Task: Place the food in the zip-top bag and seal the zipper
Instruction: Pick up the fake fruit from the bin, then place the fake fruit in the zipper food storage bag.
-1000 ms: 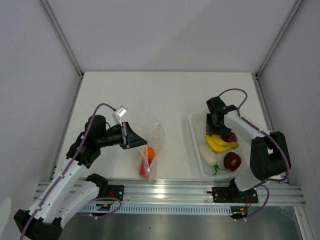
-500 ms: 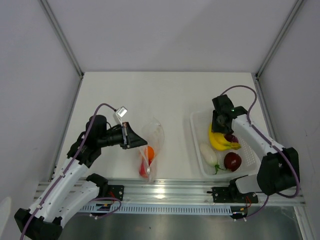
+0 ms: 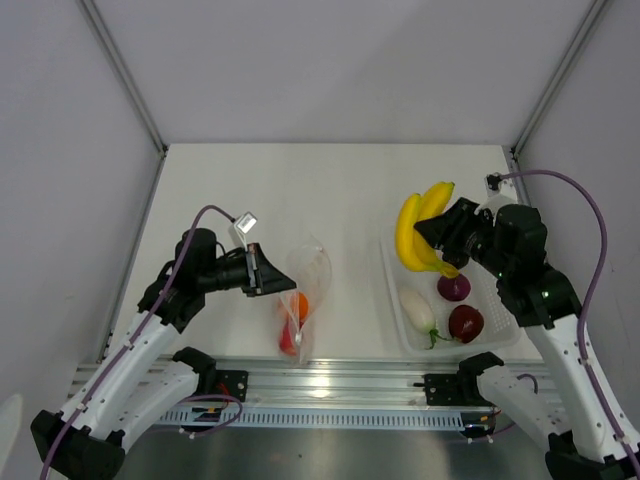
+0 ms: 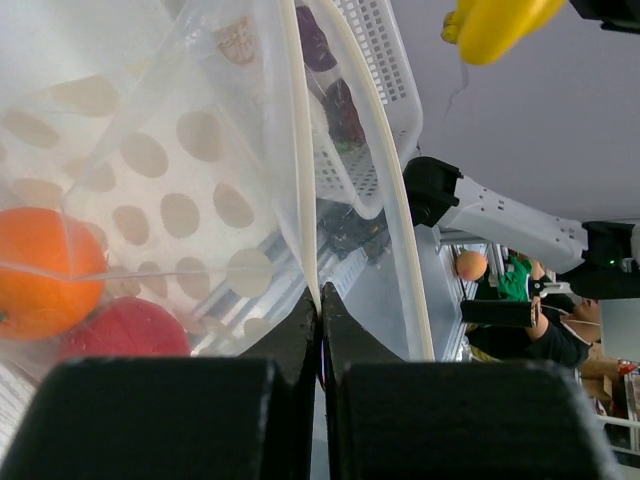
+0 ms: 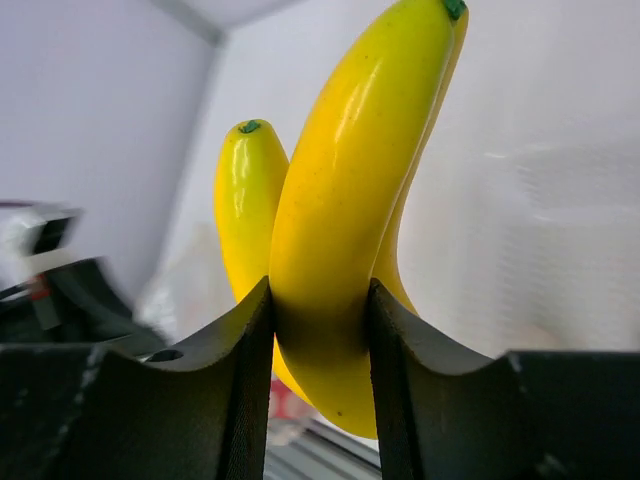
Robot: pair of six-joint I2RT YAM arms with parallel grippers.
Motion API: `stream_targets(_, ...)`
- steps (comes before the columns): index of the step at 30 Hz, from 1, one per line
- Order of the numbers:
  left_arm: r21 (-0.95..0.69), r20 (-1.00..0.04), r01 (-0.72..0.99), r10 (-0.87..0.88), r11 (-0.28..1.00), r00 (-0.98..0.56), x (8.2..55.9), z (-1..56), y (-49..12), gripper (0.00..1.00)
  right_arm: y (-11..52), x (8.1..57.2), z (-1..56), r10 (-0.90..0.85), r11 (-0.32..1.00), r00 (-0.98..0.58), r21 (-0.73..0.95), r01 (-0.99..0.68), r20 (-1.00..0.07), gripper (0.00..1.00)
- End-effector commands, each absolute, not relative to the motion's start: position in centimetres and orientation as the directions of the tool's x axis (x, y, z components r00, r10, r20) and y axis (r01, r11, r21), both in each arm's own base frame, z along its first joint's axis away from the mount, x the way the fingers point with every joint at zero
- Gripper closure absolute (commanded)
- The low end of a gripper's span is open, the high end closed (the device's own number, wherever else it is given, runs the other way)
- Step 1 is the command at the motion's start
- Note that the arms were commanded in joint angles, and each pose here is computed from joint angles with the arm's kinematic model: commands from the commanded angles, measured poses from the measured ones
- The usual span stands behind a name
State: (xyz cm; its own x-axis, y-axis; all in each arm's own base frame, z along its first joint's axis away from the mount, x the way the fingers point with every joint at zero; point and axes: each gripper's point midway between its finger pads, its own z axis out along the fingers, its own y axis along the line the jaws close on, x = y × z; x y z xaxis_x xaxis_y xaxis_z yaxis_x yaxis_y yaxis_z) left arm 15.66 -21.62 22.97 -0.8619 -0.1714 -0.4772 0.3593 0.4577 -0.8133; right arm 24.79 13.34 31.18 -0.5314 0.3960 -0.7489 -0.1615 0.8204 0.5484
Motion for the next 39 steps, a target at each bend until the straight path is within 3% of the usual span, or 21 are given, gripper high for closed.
stream_targets(1, -0.819, -0.49, 0.386, -0.168, 0.426, -0.855, 15.6, 23.5, -21.8, 0.99, 19.6, 22.6, 38.1, 0.489, 0.495, -0.527, 0.718, -0.489, -0.695, 1.0)
stream_targets(6, -0.826, -0.484, 0.388, -0.16, 0.409, -0.861, 15.3, 23.6, -22.0, 0.99, 26.1, 18.0, 43.1, 0.451, 0.215, -0.517, 0.65, -0.729, -0.728, 1.0)
stream_targets(13, -0.829, -0.48, 0.388, -0.159, 0.402, -0.863, 14.9, 23.7, -21.9, 0.99, 34.5, 12.8, 46.0, 0.323, 0.009, -0.451, 0.479, -0.878, -0.832, 1.0)
stream_targets(18, -0.831, -0.483, 0.393, -0.159, 0.394, -0.861, 14.7, 24.1, -21.9, 0.99, 36.8, 10.6, 46.5, 0.303, -0.12, -0.425, 0.408, -0.905, -0.853, 1.0)
stream_targets(31, -0.834, -0.496, 0.42, -0.152, 0.358, -0.855, 13.4, 25.4, -21.7, 0.99, 37.7, 10.1, 40.0, 0.198, -0.254, -0.433, 0.38, -0.889, -0.88, 1.0)
stream_targets(39, -0.844, -0.492, 0.43, -0.146, 0.321, -0.858, 12.6, 26.5, -21.7, 0.99, 38.0, 11.2, 37.5, 0.156, -0.247, -0.413, 0.37, -0.896, -0.897, 1.0)
